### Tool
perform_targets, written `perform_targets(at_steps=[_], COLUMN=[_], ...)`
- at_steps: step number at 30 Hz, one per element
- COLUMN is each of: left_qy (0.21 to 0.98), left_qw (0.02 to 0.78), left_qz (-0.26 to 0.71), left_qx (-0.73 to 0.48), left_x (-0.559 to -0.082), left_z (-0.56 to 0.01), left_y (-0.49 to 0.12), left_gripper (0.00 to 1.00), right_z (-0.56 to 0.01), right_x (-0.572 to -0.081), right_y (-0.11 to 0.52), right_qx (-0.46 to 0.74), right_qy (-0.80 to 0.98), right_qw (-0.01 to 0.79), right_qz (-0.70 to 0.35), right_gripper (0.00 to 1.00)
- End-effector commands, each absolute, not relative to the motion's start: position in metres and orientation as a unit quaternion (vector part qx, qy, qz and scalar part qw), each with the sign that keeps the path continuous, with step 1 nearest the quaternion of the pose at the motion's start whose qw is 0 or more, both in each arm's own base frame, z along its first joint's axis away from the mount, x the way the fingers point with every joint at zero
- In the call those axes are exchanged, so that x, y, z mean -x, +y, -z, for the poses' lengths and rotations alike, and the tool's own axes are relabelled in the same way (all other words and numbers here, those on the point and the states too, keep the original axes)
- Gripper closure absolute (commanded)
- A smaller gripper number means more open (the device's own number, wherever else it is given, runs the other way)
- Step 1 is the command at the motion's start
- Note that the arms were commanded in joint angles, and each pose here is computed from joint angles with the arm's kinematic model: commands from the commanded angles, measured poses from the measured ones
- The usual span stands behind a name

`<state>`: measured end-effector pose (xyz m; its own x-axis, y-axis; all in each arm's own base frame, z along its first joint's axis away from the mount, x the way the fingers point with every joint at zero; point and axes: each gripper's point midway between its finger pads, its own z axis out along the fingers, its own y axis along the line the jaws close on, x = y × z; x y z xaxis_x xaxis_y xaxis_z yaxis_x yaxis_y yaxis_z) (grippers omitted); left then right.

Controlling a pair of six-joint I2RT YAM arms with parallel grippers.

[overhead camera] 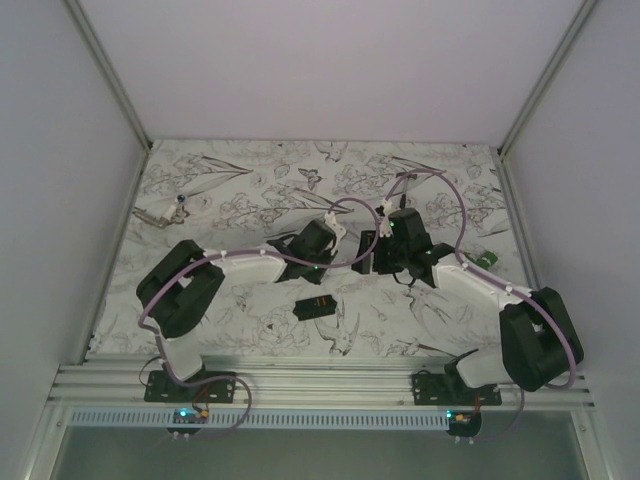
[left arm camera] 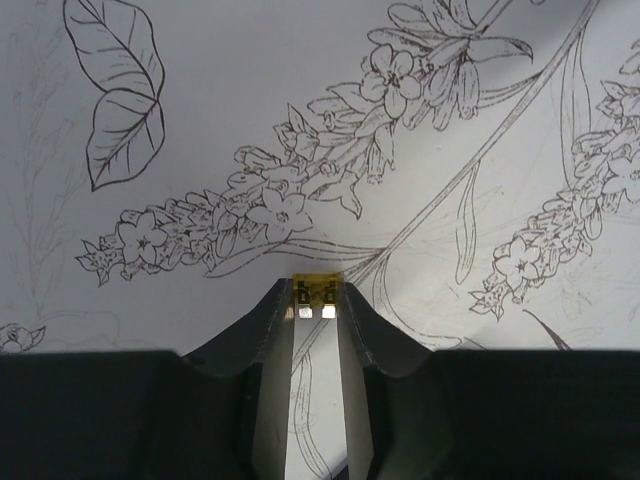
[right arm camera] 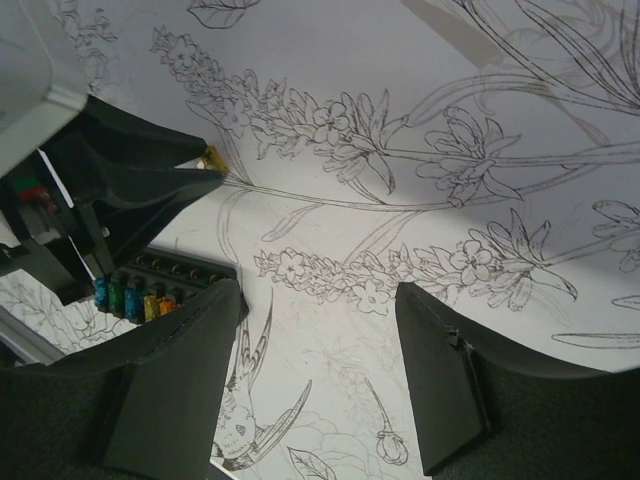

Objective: Snap on the fuse box
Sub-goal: Adjust the fuse at the center of the board.

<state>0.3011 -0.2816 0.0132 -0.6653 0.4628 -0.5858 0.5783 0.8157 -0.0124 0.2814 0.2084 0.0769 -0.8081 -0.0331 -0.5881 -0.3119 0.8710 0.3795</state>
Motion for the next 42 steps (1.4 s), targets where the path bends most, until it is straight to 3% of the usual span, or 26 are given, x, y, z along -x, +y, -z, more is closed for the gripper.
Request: perform_targets(at_steps=[1,18,29,33,42], left_qy=[0.926,0.859,0.905,0.916,0.94], left_qw=[0.213,0.362,0.317,0.303,0.282], left_qz=[0.088,0.173,0.141,0.142,0.182], left_qx=[-0.299,-0.318,-0.247,-0.222,-0.068], left_x=[-0.26,-0.264,-0.245,-0.242,-0.238], left_z=[0.014,-0.057,-0.034,-0.035,-0.043], left_y=[-0.257,-0.27,-0.23,-0.226,-0.186], left_gripper=[0.78,0.77,0.51,0.47,0.22], right_z=[-0.092,-0.107,-0.085,-0.083,-0.059], right_x=[-0.289,-0.289,-0.292,-0.292,-0.285], right_y=[0.224,0.274,0.257,0.266,0.309], right_qx=[0.09,0.099,0.137,0.168,0.264], right_qy=[0.903,0.861,0.9,0.901,0.904], right_qw=[0.311,0.275,0.279,0.284,0.264], right_qz=[-0.283,-0.416,-0.305,-0.283,-0.208], right_gripper=[0.3,0.34,0.37,0.43,0.54])
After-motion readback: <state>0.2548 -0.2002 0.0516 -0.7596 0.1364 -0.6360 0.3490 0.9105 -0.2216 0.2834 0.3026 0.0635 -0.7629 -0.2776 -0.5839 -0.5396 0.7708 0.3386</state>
